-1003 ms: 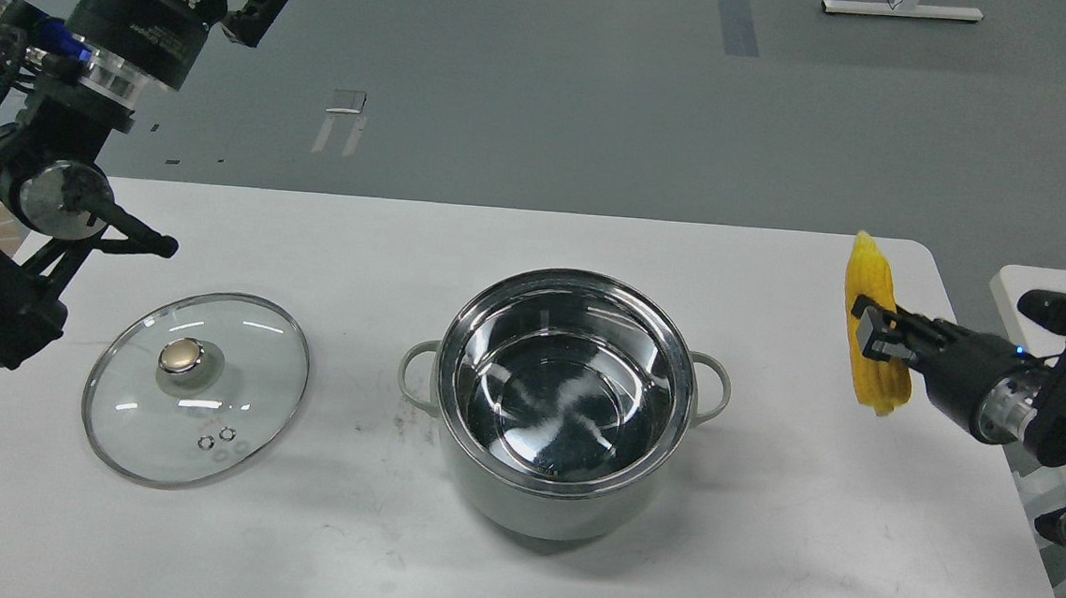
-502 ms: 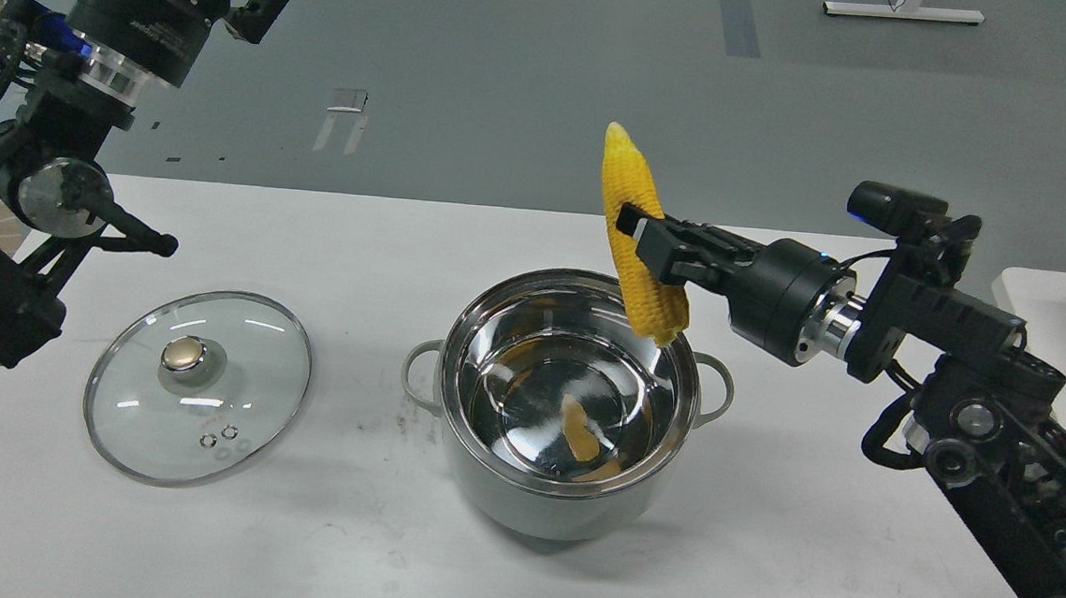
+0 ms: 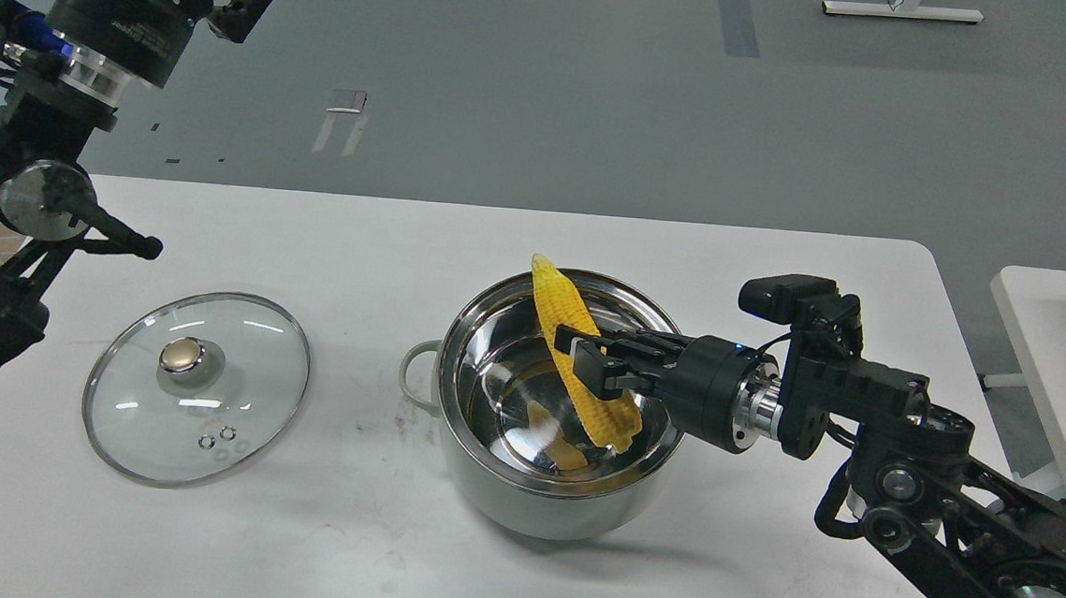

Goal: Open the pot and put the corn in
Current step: 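Lift the corn cob and lower it into the open pot, then open the right gripper and withdraw it upward from the pot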

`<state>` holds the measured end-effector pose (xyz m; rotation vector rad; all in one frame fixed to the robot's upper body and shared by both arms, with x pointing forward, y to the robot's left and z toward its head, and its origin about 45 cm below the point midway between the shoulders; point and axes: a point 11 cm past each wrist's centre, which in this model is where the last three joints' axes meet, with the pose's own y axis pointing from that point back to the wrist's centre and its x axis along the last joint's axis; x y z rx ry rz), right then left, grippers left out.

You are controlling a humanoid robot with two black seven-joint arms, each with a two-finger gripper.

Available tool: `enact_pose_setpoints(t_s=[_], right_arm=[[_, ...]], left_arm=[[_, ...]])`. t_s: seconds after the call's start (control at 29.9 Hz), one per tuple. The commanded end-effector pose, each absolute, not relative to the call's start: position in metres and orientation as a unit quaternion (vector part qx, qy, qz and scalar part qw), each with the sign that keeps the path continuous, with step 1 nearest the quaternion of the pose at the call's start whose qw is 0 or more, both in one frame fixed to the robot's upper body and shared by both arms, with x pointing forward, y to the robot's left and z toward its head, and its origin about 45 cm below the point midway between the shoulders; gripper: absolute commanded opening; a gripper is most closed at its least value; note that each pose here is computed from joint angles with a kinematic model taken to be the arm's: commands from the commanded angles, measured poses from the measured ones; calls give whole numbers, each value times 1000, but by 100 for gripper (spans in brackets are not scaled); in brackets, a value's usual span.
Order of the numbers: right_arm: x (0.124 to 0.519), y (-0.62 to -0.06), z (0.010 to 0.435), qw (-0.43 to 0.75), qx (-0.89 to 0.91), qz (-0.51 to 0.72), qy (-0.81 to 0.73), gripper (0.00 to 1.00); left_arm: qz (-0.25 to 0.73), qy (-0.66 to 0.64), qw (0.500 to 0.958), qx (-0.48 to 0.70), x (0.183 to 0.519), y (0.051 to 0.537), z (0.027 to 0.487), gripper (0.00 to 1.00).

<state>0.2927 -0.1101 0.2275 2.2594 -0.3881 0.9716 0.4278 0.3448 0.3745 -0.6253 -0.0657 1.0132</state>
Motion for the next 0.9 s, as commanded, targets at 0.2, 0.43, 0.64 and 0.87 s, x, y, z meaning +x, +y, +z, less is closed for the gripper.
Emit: enact_pose_setpoints(t_s=[0.2, 0.43, 0.64, 0.87], right_arm=[[291, -108, 227, 320, 860, 372, -143, 95], [311, -108, 258, 302, 848, 401, -172, 97], [356, -122, 351, 210, 826, 430, -297, 99], [387, -155, 427, 57, 829, 368, -417, 100]], left_arm=[[480, -30, 827, -292, 427, 347, 372, 98], [480, -29, 827, -293, 427, 347, 372, 98], [482, -31, 826, -290, 426, 349, 372, 98], [487, -26, 823, -290, 428, 352, 368, 98]])
